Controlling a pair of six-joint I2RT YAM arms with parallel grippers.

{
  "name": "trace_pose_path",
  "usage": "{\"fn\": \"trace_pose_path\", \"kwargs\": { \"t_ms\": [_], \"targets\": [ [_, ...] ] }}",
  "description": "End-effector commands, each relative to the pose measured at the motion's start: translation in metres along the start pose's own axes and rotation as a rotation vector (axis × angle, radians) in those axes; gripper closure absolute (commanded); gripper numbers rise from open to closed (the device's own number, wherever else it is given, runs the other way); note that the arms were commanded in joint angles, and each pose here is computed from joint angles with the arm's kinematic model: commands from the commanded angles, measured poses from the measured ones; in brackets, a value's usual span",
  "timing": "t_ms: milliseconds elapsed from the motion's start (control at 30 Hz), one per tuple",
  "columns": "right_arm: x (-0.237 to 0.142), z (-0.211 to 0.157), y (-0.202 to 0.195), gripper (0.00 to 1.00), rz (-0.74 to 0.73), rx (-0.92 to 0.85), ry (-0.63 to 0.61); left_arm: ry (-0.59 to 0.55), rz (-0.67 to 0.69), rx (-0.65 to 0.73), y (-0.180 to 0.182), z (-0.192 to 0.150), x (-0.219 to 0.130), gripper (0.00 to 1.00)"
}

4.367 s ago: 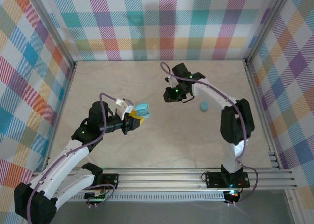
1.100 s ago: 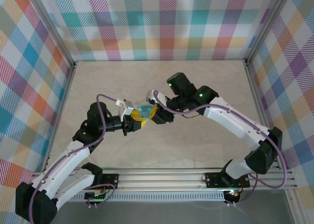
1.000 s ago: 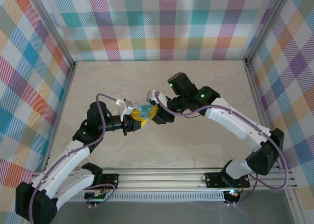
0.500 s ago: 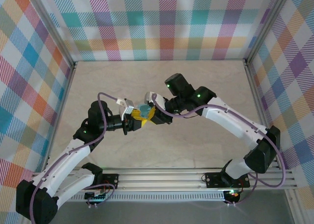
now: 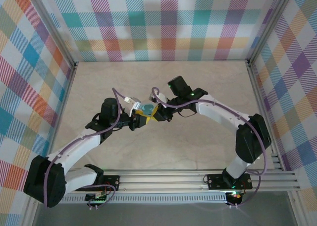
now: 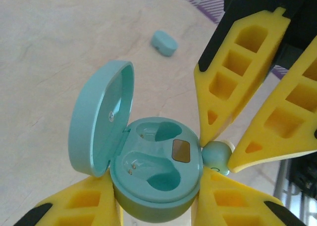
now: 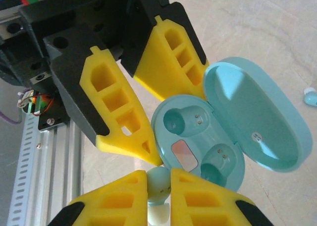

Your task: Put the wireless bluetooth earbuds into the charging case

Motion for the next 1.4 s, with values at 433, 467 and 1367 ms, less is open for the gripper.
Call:
{"fn": "trace_pose_path", "kwargs": {
  "t_ms": [433,467,1367],
  "targets": [
    [0.037,-0.071,-0.073,0.85,-0.045,0.227,0.083,-0.047,0.125,0.022,0.047,0.006,0.034,1.00],
    [0.039,-0.077,-0.077,0.85,-0.058,0.245,0.107,-0.048,0.143,0.022,0.051,0.005,0.033,1.00],
    [0.014,-0.117,-0.122,0.53,-0.423,0.422,0.326,-0.190,0.294,0.110,0.026,0.008,-0.056,1.00]
  ]
}}
Point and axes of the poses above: each hand's point on the last joint's axis, 136 mm out from that joint toward the fingers, its own x axis out along the fingers, its own y axis along the line the jaws close on, z = x × y, the point moved 1 cm from there along -x, back along the fingers, and after that the axes turned 5 degrees about -x, right-handed, at the moved point
